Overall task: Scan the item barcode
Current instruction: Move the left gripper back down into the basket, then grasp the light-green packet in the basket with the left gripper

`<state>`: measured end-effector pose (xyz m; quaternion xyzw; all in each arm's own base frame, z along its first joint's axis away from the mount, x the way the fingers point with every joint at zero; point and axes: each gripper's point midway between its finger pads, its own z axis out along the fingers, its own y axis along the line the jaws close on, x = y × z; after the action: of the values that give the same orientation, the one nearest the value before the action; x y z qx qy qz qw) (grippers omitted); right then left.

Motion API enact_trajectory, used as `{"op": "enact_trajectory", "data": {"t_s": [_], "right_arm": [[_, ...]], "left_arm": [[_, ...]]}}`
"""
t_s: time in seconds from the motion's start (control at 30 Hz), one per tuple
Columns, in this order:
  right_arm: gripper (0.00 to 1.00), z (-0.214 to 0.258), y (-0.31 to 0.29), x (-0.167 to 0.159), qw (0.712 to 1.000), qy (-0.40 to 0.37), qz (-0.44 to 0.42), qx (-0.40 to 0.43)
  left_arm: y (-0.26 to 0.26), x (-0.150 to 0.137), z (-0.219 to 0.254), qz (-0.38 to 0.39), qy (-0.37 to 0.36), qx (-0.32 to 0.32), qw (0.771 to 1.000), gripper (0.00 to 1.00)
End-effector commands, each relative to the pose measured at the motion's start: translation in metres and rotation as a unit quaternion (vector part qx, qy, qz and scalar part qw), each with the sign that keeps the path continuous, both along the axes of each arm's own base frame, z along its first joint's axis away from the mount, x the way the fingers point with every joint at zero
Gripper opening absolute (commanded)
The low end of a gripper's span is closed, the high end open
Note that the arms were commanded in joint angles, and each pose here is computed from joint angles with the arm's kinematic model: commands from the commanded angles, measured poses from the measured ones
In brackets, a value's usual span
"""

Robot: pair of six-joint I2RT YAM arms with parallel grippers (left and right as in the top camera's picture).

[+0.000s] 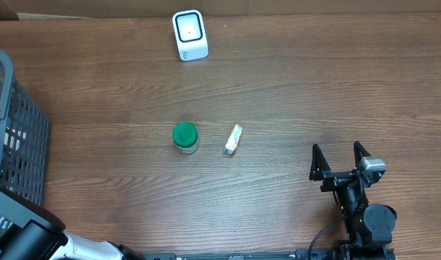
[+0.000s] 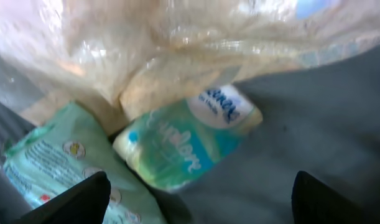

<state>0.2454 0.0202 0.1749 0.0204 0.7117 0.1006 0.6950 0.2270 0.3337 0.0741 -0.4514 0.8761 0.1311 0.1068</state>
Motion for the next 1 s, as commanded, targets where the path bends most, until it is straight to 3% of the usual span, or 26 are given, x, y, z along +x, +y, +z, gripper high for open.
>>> {"op": "enact_trajectory", "data": {"t_s": [0.0,0.23,0.7,0.8,0.97], "right_arm": [[1.00,-0.002,-0.001,0.000,1.000,-0.002,-0.002,-0.001],[1.00,-0.002,-0.001,0.000,1.000,-0.002,-0.002,-0.001],[1.00,-0.002,0.000,0.000,1.000,-0.002,-0.002,-0.001],[1.00,-0.002,0.000,0.000,1.000,-0.002,-0.002,-0.001],[1.00,-0.002,-0.001,0.000,1.000,-0.002,-0.002,-0.001]], "left_arm": [[0.002,0.005,-0.003,-0.015,-0.005,0.003,1.000,0.76],[0.008,0.009,-0.004,-0.041,-0.004,0.016,0.999,0.73],[0.004,0.005,-0.039,-0.056,0.030,-0.019,0.998,0.73],[0.004,0.006,-0.040,-0.053,0.028,-0.019,0.998,0.60],[0.004,0.006,-0.039,-0.049,0.027,-0.019,0.998,0.19]]}}
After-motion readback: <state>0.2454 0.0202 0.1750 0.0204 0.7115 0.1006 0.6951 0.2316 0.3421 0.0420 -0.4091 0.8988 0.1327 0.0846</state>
